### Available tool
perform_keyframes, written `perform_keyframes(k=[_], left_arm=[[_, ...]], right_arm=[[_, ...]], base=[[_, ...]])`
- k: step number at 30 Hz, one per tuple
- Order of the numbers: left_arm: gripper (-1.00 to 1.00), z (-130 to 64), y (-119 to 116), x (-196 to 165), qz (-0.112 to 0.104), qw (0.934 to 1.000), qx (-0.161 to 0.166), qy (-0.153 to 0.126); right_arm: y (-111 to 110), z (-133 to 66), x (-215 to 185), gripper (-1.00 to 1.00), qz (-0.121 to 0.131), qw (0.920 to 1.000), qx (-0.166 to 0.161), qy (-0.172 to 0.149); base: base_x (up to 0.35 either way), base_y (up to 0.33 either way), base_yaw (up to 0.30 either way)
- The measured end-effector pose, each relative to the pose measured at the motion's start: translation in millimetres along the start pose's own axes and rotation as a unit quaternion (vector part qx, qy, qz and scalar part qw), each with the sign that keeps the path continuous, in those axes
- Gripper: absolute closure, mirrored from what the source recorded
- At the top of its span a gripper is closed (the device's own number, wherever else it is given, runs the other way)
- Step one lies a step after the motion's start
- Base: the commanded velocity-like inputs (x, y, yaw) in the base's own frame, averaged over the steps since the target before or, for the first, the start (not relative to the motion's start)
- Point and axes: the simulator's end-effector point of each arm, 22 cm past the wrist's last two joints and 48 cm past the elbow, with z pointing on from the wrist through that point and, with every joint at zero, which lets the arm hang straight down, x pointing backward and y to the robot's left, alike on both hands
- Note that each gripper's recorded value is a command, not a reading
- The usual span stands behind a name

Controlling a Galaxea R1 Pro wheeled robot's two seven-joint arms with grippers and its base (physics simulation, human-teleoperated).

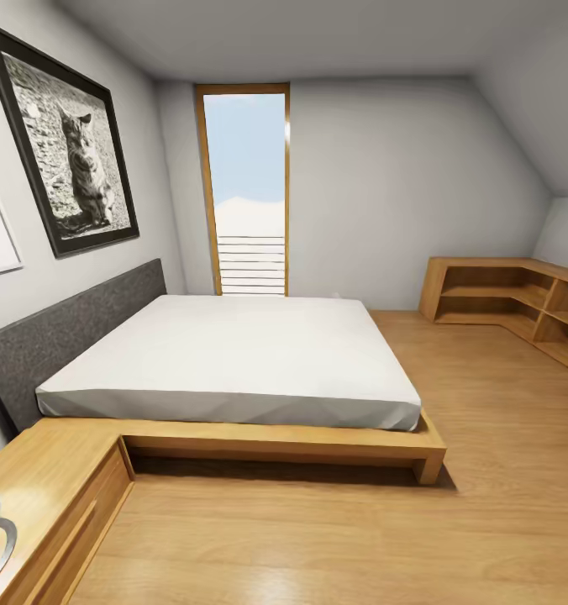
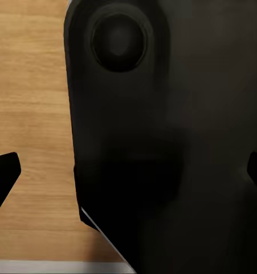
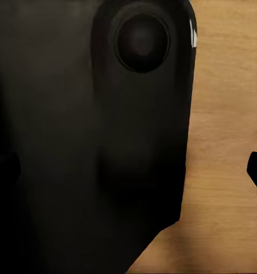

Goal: In the bedroom, organize the workspace by keeping the computer under the desk, ensuring the monitor is on the desk, placing the keyboard on the desk next to the monitor, placing the mouse on the desk next to the keyboard, moving the folder from the swivel chair onto the desk next to the mouse, stacking the notebook on top of the folder with the pen on top of the notebook, and positioning the swivel chair next to the desk.

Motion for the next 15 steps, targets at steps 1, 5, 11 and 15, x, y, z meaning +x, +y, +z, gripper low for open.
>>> perform_keyframes(k=[1, 5, 11, 15], left_arm=[[-1.00, 0.0, 0, 0, 0.000, 1.0000, 0.000, 0.000], [-1.00, -5.4, -19, -13, 0.001, 0.9998, 0.013, -0.014], [-1.00, -16.6, -45, -15, 0.002, 0.9994, 0.030, -0.017], [-1.00, -23.6, -54, -15, 0.002, 0.9992, 0.035, -0.017]], right_arm=[[0, 0.0, 0, -1.00, 0.000, 1.0000, 0.000, 0.000], [16, -5.3, -8, -1.00, 0.005, 0.9999, -0.008, -0.009], [16, -15.6, -18, -1.00, 0.006, 0.9997, -0.008, -0.024], [16, -22.3, -23, -1.00, 0.005, 0.9995, -0.008, -0.031]], base=[[0.000, 0.000, 0.000], [0.000, 0.000, 0.000], [0.000, 0.000, 0.000], [0.000, 0.000, 0.000]])
